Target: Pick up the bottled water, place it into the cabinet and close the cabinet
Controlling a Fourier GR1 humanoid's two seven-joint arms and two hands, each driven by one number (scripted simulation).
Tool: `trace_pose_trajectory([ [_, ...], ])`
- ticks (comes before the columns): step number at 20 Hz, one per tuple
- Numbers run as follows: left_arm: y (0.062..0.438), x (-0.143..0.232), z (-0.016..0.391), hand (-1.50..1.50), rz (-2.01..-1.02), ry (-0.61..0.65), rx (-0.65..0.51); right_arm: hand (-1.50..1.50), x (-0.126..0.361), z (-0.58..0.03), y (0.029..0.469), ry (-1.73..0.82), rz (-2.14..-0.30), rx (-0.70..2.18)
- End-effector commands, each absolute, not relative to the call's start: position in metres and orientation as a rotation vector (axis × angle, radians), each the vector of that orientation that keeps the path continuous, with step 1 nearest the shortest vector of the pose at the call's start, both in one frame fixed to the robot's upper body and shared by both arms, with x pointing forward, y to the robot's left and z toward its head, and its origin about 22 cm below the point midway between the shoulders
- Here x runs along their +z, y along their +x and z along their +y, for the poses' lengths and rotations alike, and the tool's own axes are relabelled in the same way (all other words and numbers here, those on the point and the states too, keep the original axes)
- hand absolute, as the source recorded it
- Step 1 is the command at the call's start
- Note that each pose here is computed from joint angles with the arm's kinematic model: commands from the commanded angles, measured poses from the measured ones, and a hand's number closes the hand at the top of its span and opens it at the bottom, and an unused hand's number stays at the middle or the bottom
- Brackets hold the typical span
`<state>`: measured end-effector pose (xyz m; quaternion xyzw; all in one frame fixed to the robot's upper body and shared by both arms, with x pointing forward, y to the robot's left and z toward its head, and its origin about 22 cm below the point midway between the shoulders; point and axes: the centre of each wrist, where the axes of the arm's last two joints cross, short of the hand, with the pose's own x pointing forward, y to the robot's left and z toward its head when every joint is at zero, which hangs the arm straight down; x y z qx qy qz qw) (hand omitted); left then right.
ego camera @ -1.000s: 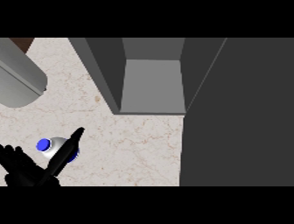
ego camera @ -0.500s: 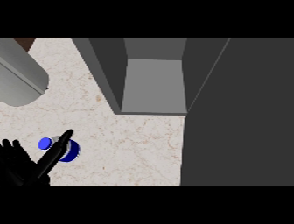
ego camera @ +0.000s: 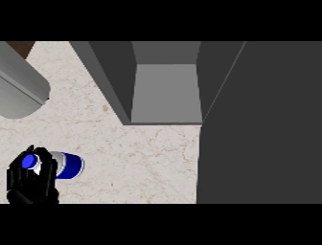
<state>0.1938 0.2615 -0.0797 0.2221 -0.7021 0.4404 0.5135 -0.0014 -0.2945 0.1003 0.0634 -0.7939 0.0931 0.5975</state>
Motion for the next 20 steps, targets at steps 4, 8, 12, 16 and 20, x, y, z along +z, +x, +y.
trace_pose_trajectory([
  [4, 0.196, -0.123, 0.246, 1.50, -1.746, 0.518, 1.110, -1.50, 0.136, -0.280, -0.001, 0.163, -1.892, 0.240],
  [8, 0.213, -0.114, 0.241, 1.50, -1.839, 0.623, 1.043, -1.50, 0.139, -0.278, 0.005, 0.168, -1.909, 0.230],
  [12, 0.225, -0.102, 0.246, 1.50, -1.890, 0.240, 0.753, -1.50, 0.120, -0.290, 0.005, 0.196, -1.894, 0.259],
  [16, 0.232, -0.098, 0.233, 1.50, -1.850, -0.129, 0.448, -1.50, 0.114, -0.290, 0.008, 0.232, -1.903, 0.265],
  [20, 0.249, -0.084, 0.221, 1.50, -1.856, -0.261, 0.352, -1.50, 0.130, -0.290, 0.004, 0.191, -1.924, 0.256],
])
